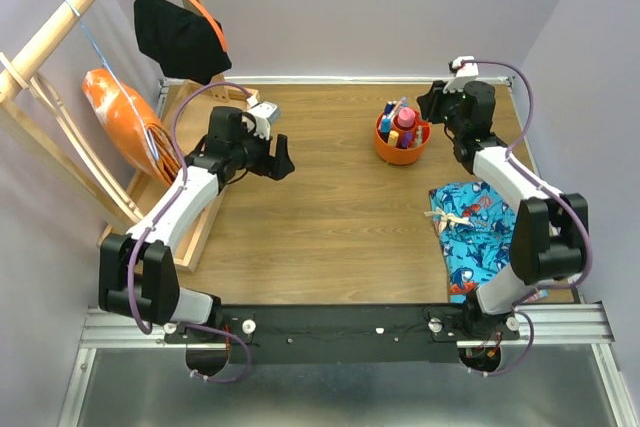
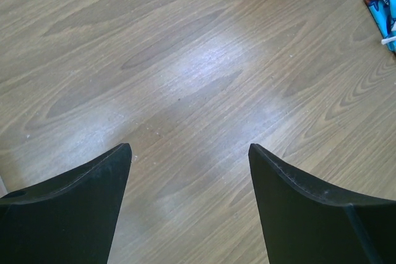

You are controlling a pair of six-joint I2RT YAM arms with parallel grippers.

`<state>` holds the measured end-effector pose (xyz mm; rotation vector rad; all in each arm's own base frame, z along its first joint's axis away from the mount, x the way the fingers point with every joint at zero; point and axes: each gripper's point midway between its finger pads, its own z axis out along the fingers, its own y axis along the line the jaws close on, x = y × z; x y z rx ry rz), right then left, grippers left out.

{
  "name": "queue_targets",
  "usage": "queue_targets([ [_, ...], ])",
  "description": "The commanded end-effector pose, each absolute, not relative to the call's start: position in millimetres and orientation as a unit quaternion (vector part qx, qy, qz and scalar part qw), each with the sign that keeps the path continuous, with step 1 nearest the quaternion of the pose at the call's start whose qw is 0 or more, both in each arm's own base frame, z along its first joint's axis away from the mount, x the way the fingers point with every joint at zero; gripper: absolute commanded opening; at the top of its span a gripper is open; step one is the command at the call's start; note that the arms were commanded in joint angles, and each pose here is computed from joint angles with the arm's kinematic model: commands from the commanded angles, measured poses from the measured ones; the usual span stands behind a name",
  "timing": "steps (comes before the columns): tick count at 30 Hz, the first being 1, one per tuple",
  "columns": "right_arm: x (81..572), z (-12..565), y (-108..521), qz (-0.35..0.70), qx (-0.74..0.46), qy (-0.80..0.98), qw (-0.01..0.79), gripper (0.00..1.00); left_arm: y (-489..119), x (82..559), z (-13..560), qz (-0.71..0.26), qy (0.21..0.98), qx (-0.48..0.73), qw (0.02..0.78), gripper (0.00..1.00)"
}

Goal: Sort the stationery into containers
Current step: Place the stationery in the storage box.

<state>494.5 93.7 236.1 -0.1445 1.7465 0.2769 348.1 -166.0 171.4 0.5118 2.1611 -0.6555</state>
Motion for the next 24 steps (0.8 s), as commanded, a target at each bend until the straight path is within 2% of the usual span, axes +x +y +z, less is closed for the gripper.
queue_targets([
  [1, 526, 247, 80, 0.131, -0.014, 0.741, 0.658, 0.01, -178, 351, 173, -0.27, 0.849, 0.23, 0.392, 0.85],
  [13, 569, 204, 60, 0.137, 0.025, 0.755, 0.641, 0.01, -195, 361, 163, -0.266, 0.849, 0.259, 0.376, 0.86],
  [24, 568, 170, 75, 0.178, 0.025, 0.778, 0.602, 0.01, -199, 366, 157, -0.261, 0.849, 0.263, 0.377, 0.87],
])
